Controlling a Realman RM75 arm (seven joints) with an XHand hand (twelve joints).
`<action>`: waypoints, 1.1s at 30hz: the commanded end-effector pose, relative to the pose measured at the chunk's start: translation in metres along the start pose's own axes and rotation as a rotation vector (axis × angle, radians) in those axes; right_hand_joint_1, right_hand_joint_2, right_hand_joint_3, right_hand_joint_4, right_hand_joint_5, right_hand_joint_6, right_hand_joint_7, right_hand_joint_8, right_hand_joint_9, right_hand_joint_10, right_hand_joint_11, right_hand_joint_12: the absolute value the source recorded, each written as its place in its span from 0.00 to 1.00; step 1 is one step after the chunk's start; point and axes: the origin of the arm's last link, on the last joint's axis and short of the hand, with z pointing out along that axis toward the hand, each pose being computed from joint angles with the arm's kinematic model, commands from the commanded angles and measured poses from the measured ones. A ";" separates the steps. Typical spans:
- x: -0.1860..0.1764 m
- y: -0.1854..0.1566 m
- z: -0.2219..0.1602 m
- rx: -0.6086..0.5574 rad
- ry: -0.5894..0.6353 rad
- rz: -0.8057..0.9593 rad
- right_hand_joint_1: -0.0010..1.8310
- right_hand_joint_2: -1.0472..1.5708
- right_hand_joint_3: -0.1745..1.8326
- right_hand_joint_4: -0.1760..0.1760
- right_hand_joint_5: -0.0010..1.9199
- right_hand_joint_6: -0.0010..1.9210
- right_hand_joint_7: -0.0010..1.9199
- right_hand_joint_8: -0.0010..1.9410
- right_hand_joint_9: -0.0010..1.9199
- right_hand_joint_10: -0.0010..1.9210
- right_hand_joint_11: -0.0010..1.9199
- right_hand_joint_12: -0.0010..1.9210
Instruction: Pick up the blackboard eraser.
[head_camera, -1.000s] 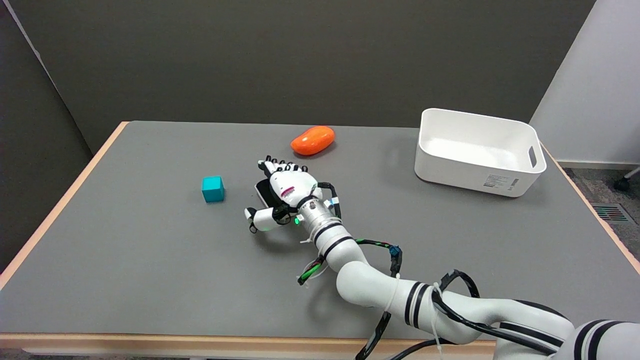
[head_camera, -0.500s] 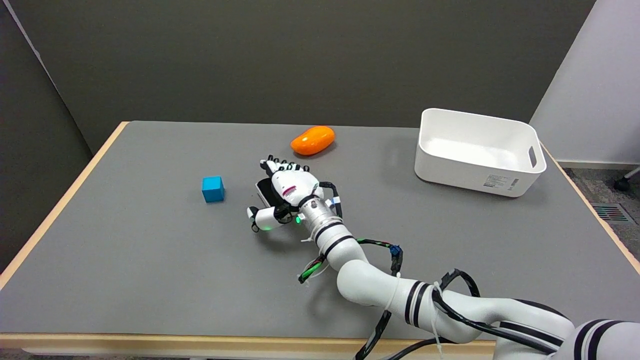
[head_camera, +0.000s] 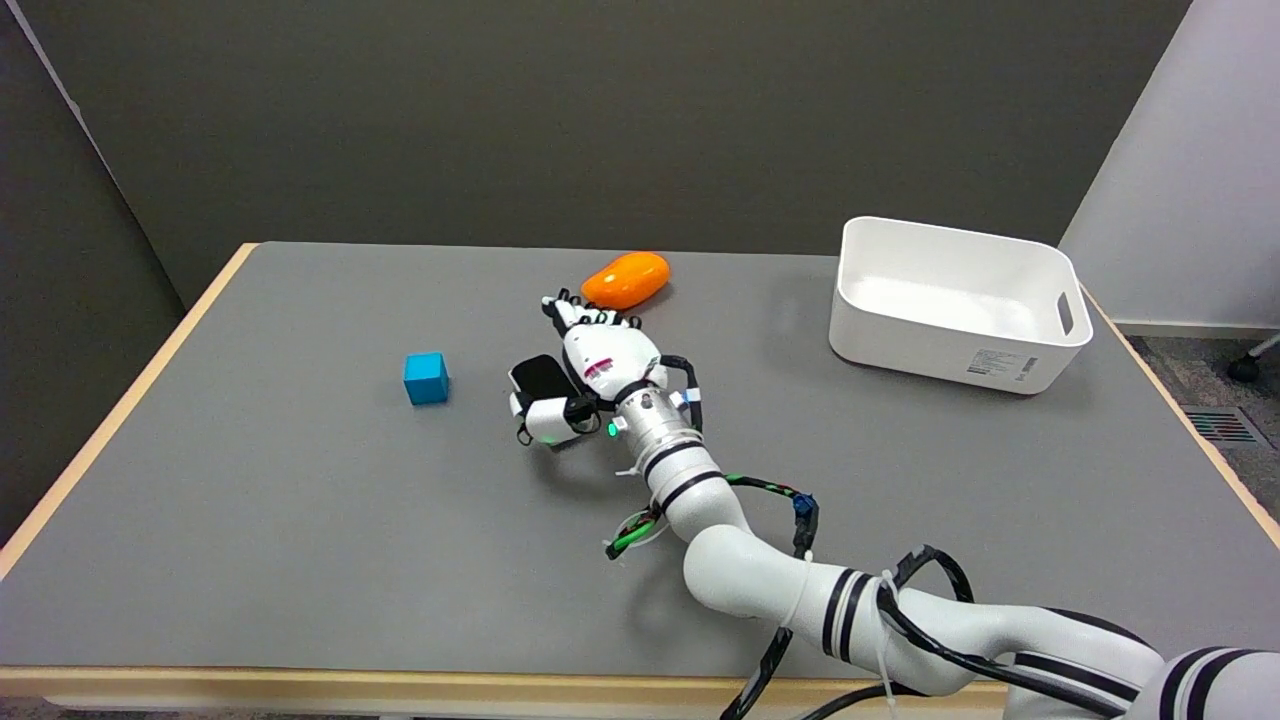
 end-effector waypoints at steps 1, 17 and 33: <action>-0.011 0.020 -0.014 -0.070 -0.011 0.014 0.37 0.66 0.51 0.00 0.02 0.17 0.10 0.29 0.11 0.52 0.10 0.77; -0.022 0.008 -0.007 -0.029 -0.083 0.028 0.36 0.66 0.51 0.00 0.01 0.17 0.09 0.28 0.10 0.52 0.10 0.77; -0.022 0.004 -0.005 -0.016 -0.090 0.028 0.36 0.67 0.51 0.00 0.01 0.17 0.09 0.29 0.11 0.52 0.10 0.77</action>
